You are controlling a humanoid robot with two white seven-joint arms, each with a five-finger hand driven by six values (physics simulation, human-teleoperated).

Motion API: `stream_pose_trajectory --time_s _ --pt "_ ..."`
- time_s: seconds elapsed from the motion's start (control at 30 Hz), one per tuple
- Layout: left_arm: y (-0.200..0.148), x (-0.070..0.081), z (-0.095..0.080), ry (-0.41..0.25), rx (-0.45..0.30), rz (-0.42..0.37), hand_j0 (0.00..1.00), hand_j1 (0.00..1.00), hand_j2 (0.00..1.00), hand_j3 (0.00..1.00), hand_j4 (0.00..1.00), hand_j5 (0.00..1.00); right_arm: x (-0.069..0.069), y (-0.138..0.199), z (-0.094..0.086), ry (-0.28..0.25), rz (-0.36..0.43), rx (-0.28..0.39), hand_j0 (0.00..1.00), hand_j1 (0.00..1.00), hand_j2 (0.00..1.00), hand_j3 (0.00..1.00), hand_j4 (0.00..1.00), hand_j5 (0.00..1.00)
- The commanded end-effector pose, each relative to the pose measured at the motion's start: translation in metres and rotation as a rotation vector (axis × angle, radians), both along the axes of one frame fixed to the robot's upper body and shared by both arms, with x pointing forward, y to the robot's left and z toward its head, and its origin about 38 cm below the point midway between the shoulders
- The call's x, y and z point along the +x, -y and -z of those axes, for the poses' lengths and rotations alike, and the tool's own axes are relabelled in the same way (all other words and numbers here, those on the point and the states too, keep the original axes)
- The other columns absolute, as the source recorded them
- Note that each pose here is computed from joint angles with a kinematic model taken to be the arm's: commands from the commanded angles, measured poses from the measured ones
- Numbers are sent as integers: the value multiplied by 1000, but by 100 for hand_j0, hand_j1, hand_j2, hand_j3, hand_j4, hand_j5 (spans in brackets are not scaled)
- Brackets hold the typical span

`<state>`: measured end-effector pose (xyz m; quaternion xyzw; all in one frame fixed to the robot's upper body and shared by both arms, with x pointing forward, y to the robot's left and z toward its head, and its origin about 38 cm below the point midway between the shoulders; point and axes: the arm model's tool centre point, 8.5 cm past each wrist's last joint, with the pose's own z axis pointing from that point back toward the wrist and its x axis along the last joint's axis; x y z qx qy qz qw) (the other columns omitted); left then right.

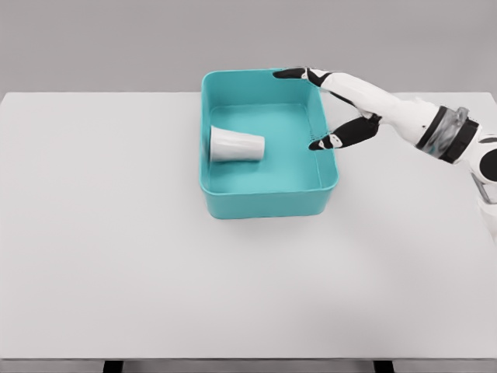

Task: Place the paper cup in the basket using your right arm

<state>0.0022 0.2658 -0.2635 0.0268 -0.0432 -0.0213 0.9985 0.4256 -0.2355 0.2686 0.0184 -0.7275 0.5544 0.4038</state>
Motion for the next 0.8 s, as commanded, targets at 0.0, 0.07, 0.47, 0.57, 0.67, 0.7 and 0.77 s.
stream_pose_trajectory --time_s 0.0,0.07,0.47,0.57,0.67,0.7,0.77 --pt "0 1 0 1 0 0 100 100 100 100 100 100 -16 25 -45 91 0 76 99 99 99 99 99 99" --pt "0 0 0 0 0 -1 100 100 100 100 100 100 -25 43 -34 61 22 107 99 99 99 99 99 99" --pt "0 0 0 0 -2 0 100 100 100 100 100 100 -54 78 24 -46 89 134 100 100 100 100 100 100" --pt "0 1 0 3 -2 0 100 100 100 100 100 100 -56 92 32 -79 132 163 100 100 100 100 100 100" --pt "0 1 0 1 0 2 100 100 100 100 100 100 -49 112 46 -138 185 232 100 100 100 100 100 100" --pt "0 1 0 1 0 2 100 100 100 100 100 100 -48 115 49 -150 194 242 100 100 100 100 100 100" --pt "0 1 0 1 -2 2 100 100 100 100 100 100 -46 119 53 -160 207 243 100 100 100 100 100 100"
